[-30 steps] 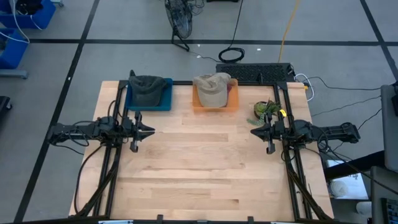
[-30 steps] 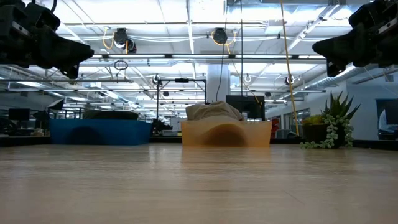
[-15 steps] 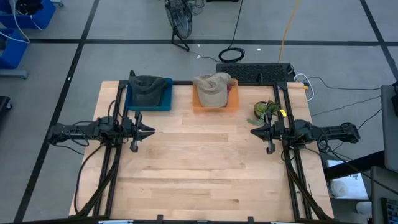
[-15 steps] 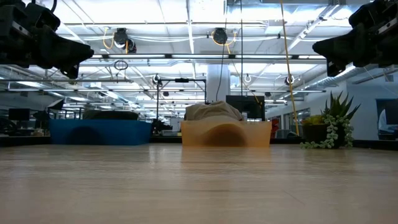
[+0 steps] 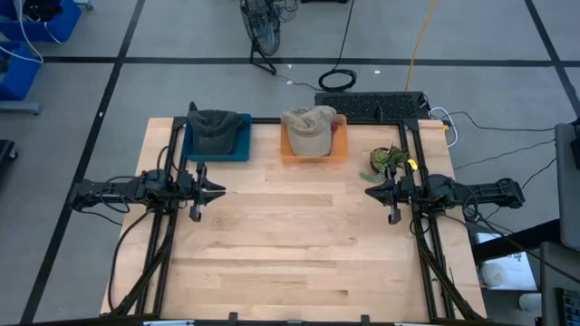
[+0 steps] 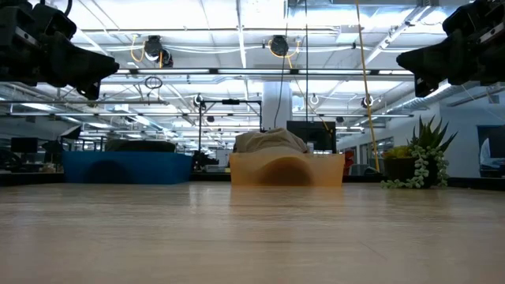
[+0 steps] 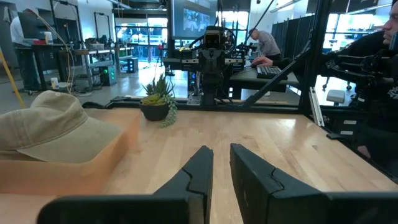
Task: Pick & Place hat
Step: Return to Home Position
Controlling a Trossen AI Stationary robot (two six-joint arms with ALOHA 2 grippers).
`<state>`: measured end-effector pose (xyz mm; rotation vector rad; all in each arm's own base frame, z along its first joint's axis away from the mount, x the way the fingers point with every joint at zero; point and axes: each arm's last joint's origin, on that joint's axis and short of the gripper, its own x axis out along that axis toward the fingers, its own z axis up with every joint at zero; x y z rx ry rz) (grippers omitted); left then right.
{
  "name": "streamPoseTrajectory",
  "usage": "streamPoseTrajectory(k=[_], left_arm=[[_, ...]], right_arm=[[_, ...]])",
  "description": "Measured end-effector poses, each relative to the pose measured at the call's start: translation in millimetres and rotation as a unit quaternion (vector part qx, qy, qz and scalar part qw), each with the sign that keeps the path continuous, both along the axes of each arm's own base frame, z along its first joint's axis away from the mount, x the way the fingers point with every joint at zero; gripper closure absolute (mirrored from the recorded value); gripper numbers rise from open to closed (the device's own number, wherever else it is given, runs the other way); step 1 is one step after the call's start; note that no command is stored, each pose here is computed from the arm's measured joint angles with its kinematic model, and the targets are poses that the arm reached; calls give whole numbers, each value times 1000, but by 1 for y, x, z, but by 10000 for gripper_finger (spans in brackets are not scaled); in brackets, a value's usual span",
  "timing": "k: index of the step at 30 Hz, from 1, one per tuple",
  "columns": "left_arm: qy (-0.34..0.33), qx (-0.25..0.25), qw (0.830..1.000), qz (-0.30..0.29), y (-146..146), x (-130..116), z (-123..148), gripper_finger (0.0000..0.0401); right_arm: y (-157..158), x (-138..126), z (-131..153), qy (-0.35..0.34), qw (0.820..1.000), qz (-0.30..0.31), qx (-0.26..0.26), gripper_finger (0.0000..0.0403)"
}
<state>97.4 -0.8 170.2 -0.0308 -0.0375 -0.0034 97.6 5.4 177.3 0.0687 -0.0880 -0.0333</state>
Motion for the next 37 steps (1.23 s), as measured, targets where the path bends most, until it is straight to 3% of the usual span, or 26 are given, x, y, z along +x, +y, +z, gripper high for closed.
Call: streamPoseTrajectory(k=[37], left_arm=[[0,0,1000,0,0,0,0,339]], right_arm=[[0,0,0,0,1000,0,0,403]])
